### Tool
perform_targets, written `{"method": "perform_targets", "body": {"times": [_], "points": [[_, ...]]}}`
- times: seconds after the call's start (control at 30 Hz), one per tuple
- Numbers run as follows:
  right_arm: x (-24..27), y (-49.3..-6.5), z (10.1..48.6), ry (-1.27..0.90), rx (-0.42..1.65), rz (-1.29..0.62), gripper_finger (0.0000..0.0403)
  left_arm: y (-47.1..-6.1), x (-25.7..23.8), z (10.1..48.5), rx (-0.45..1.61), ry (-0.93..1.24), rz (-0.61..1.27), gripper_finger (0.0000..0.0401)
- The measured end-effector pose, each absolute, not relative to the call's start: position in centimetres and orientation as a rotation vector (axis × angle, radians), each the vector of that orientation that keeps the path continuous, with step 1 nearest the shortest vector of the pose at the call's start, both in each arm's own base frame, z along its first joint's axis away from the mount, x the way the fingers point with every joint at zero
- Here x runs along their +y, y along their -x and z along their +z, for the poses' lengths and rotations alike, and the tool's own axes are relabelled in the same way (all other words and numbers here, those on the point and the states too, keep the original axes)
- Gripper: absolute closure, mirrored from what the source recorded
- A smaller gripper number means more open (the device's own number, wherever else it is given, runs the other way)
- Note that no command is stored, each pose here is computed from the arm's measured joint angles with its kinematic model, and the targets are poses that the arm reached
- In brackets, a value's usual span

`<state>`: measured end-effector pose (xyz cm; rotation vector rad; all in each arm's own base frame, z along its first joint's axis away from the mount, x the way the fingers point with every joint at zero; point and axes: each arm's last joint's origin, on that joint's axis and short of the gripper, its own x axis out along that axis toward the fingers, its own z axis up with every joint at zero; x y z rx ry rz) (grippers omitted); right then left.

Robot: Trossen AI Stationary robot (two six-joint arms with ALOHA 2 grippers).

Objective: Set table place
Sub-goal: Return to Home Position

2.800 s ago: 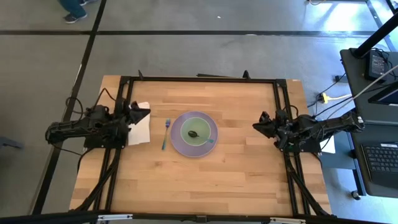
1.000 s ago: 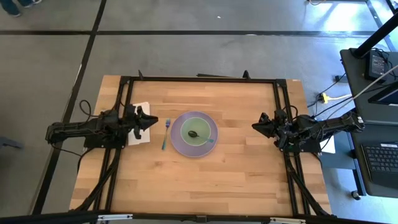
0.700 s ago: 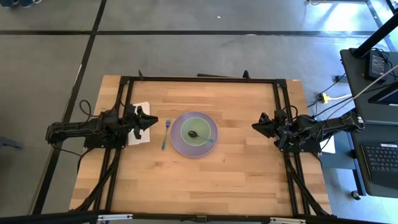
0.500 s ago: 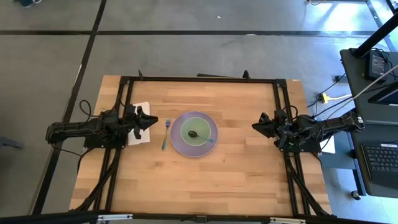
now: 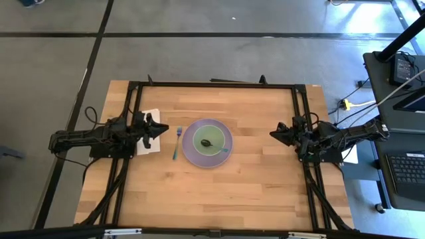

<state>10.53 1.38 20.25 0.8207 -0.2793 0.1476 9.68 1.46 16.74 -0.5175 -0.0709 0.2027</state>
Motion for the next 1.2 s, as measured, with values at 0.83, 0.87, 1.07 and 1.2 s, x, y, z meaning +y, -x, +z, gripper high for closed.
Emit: {"method": "perform_targets", "body": {"times": [0.83, 0.87, 1.07, 1.2], "points": [[1.2, -10.6, 20.2, -0.901, -0.286, 0.113, 0.0346, -9.7, 1.5, 16.7, -0.071, 0.517, 0.203, 0.0387], [1.2, -10.6, 20.2, -0.897, -0.286, 0.112, 0.0346, -9.7, 1.5, 16.7, -0.071, 0.517, 0.203, 0.0386], [1.3, -10.8, 19.3, -0.671, -0.206, 0.053, 0.0346, -9.7, 1.5, 16.7, -0.071, 0.517, 0.203, 0.0374], [1.3, -10.9, 18.2, -0.574, -0.092, 0.011, 0.0346, -9.7, 1.5, 16.7, -0.071, 0.517, 0.203, 0.0366]]}}
